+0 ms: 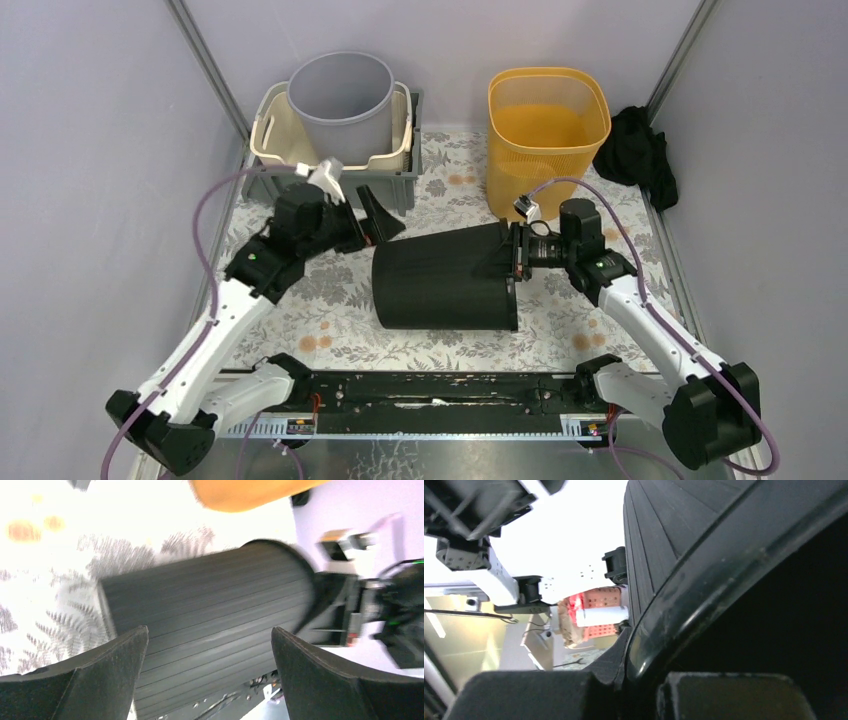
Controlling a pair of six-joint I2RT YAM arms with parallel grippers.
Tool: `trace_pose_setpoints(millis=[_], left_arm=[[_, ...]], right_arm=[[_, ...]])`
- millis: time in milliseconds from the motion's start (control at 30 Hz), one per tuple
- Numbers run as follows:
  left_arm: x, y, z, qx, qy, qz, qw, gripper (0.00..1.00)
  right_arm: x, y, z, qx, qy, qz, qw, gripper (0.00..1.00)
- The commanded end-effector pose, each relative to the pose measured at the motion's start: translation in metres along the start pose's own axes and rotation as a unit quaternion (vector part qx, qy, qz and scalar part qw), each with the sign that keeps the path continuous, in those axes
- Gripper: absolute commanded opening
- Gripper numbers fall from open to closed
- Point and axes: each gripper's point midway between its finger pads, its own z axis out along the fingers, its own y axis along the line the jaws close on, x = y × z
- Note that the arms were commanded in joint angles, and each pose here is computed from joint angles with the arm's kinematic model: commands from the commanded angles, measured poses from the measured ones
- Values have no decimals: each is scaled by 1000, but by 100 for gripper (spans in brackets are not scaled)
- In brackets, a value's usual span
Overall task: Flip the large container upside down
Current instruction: Turn the container upside down at the center of the board.
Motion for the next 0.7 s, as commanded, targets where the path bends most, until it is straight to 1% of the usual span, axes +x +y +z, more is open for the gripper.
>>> trace_pose_setpoints(millis=[0, 167, 333, 367, 533, 667], left_arm=[[-53, -50, -47, 39, -73, 56, 995, 100], [-82, -80, -82, 55, -107, 73, 990, 100], [-97, -102, -109, 75, -125, 84, 986, 100], [-98, -104, -113, 77, -127, 85, 985, 100], [-100, -111, -125, 85, -132, 88, 984, 100], [-96, -114, -129, 96, -126, 87, 983, 100]], right_arm=[[-14, 36, 1, -72, -14, -10, 997, 0], [-39, 55, 4, -118, -52, -3, 992, 0], [-63, 71, 12, -165, -87, 10, 982, 0], [-67, 78, 13, -184, -94, 2, 978, 0], [-77, 99, 38, -251, -97, 13, 963, 0], [-81, 118, 59, -326, -92, 24, 941, 0]])
